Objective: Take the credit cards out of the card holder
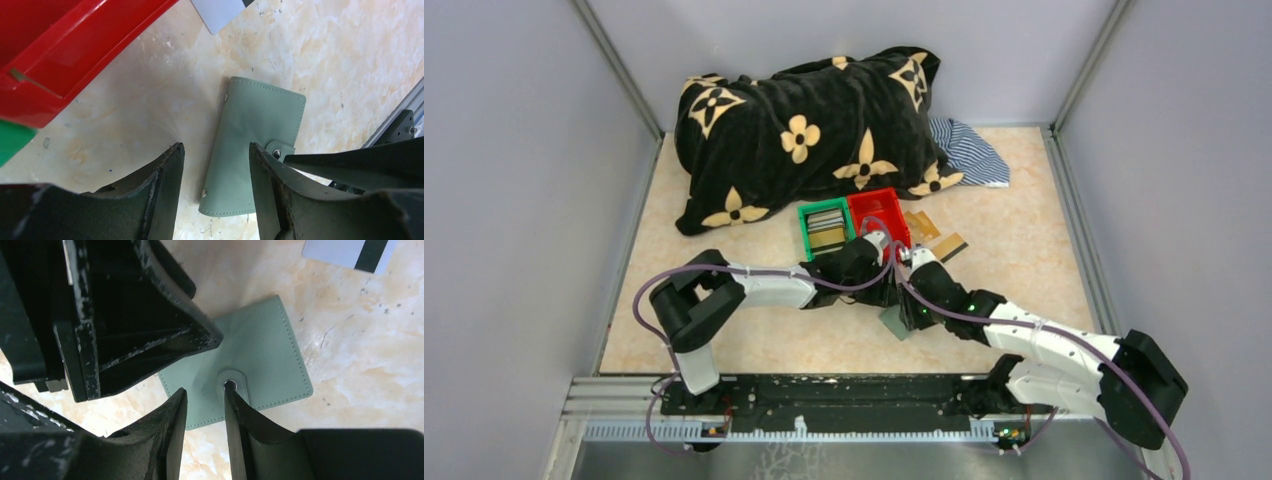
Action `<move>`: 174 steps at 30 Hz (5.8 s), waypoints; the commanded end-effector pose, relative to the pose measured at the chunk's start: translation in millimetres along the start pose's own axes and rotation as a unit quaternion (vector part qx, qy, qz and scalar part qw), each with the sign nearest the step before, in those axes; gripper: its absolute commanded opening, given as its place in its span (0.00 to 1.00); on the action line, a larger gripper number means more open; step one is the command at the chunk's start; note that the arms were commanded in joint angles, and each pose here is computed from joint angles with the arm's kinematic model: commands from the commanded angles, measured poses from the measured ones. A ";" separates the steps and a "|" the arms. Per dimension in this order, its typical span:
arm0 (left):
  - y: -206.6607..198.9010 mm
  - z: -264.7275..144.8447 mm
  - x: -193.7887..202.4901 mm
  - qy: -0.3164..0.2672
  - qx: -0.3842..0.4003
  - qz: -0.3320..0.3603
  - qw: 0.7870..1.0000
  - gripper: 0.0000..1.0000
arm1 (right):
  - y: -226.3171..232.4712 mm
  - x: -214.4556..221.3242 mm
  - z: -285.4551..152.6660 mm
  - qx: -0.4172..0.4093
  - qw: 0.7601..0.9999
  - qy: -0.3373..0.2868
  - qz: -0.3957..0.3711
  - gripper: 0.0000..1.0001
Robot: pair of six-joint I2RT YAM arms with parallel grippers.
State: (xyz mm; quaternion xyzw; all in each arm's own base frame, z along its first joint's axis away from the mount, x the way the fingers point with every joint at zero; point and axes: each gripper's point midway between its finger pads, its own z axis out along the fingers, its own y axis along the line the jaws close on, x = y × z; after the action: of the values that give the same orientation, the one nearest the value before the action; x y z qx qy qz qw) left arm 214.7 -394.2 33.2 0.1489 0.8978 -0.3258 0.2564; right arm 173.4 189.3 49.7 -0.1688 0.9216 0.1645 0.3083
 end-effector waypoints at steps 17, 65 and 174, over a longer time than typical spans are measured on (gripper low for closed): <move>43.4 19.2 36.7 0.090 -0.093 0.012 0.992 0.58 | -2.6 -4.8 0.1 0.017 1.000 -0.022 0.015 0.39; 77.8 16.9 53.4 0.135 -0.172 0.048 0.975 0.57 | 5.2 -13.3 -25.4 -0.010 0.994 -0.064 0.092 0.00; -34.0 -60.6 4.6 -0.107 -0.113 0.308 0.938 0.59 | -30.1 12.8 -20.5 0.050 0.968 -0.059 0.240 0.00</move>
State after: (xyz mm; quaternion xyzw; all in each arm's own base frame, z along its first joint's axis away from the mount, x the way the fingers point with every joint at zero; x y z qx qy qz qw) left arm 173.7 -377.4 71.8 0.3634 0.8102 -0.1317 0.4407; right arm 143.7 139.9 20.1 0.0855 0.9400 0.1734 0.2812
